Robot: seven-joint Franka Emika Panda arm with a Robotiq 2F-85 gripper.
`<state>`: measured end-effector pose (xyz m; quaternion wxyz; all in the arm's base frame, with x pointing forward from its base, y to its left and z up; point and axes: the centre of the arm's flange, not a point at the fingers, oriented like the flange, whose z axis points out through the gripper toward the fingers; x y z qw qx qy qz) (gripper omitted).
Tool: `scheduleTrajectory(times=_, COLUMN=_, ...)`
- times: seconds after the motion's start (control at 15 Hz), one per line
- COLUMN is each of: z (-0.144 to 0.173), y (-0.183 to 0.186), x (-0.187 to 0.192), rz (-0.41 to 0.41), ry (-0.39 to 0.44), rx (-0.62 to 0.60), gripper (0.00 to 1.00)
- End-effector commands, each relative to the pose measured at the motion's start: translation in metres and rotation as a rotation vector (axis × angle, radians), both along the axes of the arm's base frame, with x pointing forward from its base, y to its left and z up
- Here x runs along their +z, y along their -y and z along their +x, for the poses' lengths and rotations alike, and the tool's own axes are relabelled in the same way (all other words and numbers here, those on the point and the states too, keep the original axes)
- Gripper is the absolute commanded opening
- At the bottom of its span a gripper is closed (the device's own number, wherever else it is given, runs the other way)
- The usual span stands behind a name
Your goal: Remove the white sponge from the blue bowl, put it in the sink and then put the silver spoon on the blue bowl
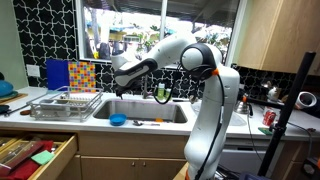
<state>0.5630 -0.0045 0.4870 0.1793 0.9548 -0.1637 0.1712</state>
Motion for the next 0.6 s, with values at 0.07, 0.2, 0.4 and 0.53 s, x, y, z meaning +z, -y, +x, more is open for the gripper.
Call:
scheduleTrajectory(times=0.07, z=-0.038, y=0.019, x=0.003, rz=0.169, ry=-0.1, rx=0.168, gripper=1.0)
scheduleTrajectory(times=0.2, z=-0.057, y=0.027, x=0.009, rz=0.222, ry=-0.174, rx=0.235, gripper=1.0)
scheduleTrajectory(times=0.4, z=-0.086, y=0.042, x=0.012, rz=0.207, ry=-0.301, rx=0.273, gripper=1.0)
scheduleTrajectory(times=0.53, z=-0.066, y=0.036, x=0.011, rz=0.204, ry=-0.276, rx=0.246, gripper=1.0)
